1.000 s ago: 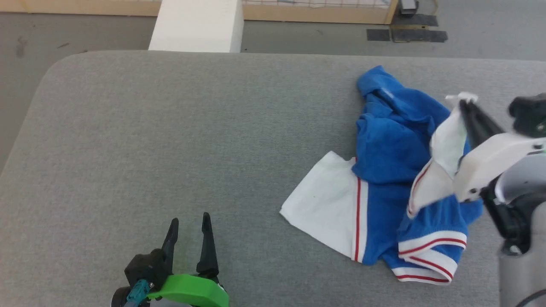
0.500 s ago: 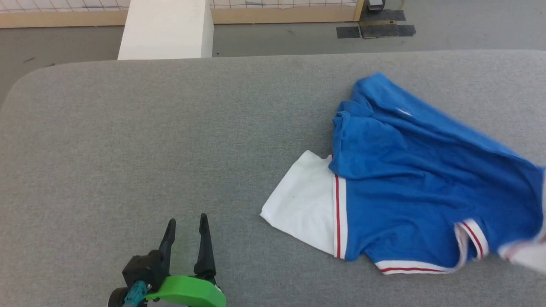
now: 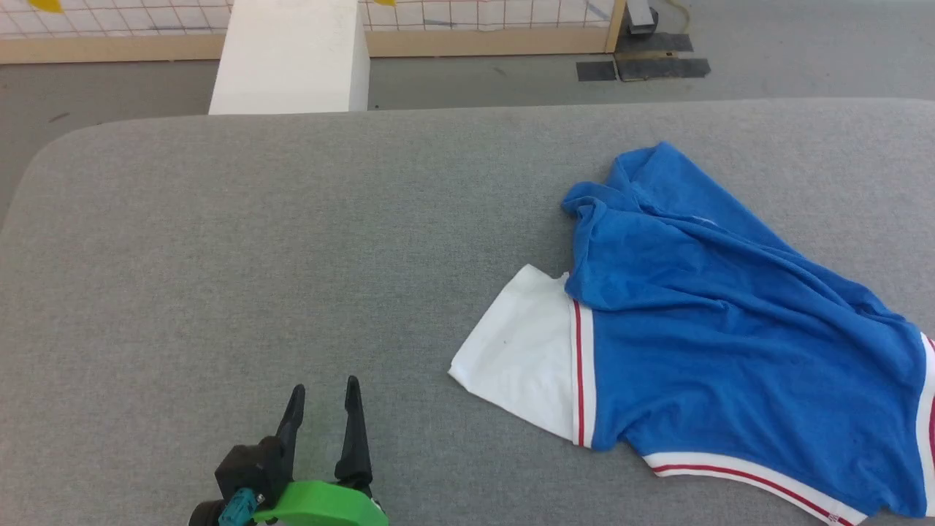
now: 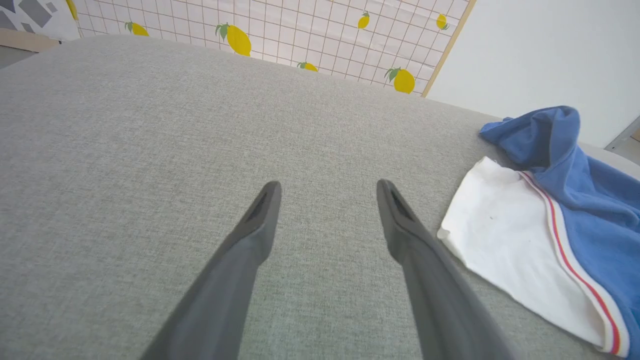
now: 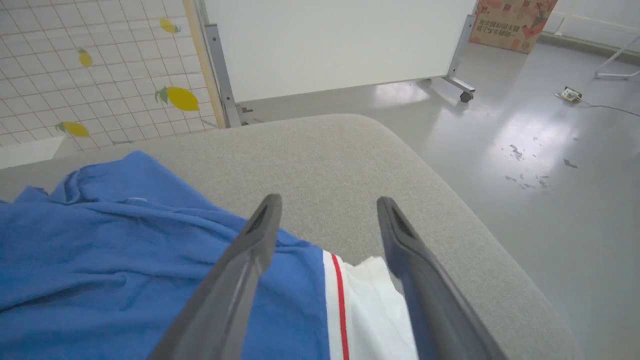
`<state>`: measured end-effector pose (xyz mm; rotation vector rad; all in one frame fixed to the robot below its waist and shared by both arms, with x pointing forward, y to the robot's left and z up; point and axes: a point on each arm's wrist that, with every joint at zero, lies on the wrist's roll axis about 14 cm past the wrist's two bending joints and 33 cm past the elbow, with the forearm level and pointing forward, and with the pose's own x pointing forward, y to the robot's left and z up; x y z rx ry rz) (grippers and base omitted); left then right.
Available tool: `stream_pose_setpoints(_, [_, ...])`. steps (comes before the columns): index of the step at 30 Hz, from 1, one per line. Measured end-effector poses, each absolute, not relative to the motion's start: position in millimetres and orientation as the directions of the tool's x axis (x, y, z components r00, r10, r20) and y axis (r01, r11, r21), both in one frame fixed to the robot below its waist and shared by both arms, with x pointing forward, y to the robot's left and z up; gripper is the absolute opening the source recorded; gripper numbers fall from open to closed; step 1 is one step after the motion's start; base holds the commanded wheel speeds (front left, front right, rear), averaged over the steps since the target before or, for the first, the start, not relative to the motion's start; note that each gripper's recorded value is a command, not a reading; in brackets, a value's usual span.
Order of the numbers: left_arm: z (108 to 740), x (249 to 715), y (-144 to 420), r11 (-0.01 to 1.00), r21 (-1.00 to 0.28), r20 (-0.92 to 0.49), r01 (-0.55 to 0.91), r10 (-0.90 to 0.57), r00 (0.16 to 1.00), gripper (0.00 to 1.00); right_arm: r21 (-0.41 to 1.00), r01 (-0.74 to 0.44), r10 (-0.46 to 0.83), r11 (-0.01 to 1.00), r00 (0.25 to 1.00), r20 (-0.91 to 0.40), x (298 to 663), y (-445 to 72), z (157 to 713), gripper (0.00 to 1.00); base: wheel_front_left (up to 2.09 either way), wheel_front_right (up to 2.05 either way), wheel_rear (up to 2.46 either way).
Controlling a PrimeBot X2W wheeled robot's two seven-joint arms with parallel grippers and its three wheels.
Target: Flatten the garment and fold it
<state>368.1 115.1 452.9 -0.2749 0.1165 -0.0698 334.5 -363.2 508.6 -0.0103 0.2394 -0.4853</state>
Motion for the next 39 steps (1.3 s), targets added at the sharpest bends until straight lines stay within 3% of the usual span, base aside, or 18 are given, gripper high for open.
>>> stream_pose_setpoints(6, [462,365,121,0.962,-0.271,-0.08,0.042,-0.065,0.995,1.0,-0.018,0.286,-0.285,0.958,0.958,0.038,371,-306,565,1.0,0.0,0.0,0.0])
stream_pose_setpoints(9, [470,366,123,0.959,-0.278,-0.052,0.049,-0.066,0.996,1.0,0.012,0.215,-0.216,0.976,0.972,0.09,372,-281,568,1.0,0.0,0.0,0.0])
stream_pose_setpoints(21, [478,367,121,0.966,-0.243,-0.018,0.086,-0.093,0.996,1.0,0.218,0.186,-0.175,0.958,0.982,-0.069,332,-254,478,1.0,0.0,0.0,0.0])
stream_pose_setpoints(30, [492,409,69,0.926,-0.122,-0.042,0.358,-0.365,0.93,1.0,0.202,0.196,-0.19,0.96,0.981,-0.047,341,-259,479,1.0,0.0,0.0,0.0])
stream_pose_setpoints(34, [482,425,40,0.874,-0.078,-0.162,0.479,-0.485,0.859,1.0,0.198,0.192,-0.185,0.961,0.981,-0.057,345,-257,476,1.0,0.0,0.0,0.0])
stream_pose_setpoints(39, [440,421,12,0.81,-0.092,-0.41,0.579,-0.561,0.72,1.0,0.204,0.19,-0.179,0.96,0.981,-0.071,350,-255,471,1.0,0.0,0.0,0.0])
